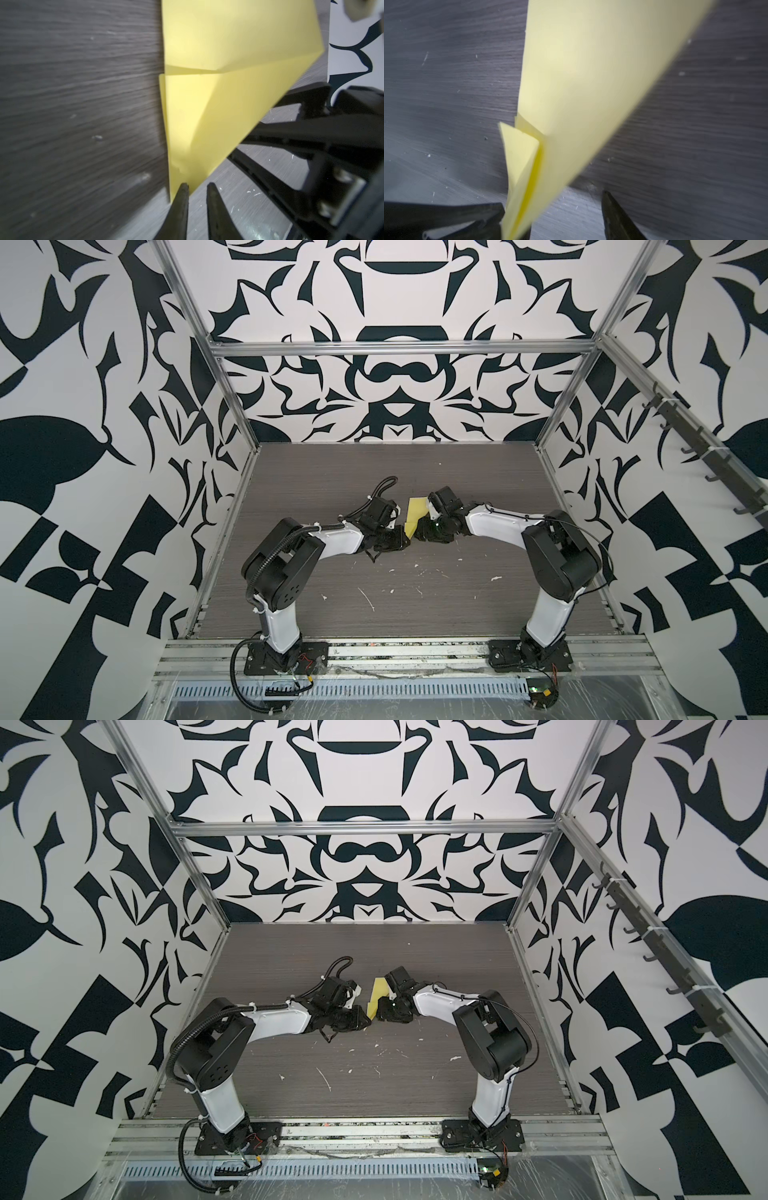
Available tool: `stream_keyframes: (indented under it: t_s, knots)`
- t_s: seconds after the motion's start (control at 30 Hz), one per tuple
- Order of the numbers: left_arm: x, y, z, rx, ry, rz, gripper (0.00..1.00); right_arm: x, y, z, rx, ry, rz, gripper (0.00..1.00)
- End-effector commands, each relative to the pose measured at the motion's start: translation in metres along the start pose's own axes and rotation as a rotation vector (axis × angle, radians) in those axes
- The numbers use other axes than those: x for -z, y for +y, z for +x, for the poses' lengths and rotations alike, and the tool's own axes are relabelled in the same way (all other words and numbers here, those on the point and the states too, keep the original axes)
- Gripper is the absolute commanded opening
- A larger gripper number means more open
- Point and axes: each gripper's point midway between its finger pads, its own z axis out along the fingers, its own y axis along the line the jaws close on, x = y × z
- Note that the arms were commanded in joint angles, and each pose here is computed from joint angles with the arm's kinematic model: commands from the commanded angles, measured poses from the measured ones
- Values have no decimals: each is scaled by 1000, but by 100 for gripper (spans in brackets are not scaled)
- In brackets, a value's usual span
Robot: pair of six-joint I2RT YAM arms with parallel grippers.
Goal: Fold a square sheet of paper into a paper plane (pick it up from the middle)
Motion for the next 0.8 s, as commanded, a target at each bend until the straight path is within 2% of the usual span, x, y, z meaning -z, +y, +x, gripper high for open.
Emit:
stream_keyframes:
  t_s: [0.0,0.2,0.37,0.6,0.77]
  knots:
    - [10,-6,-6,-49,-75,-14,22,1,-6,14,-26,43,11,56]
    - [16,-9,-10,-181,-154,-63,24,1,-8,12,-28,43,21,56]
    - [12,-6,-11,-313,-209,-66,31,1,-7,9,-27,39,28,56]
    - [5,-6,-13,-374,-251,-51,34,0,-6,8,-26,45,27,55]
    - [-4,-9,-11,-403,-229,-24,30,0,-5,8,-27,48,23,55]
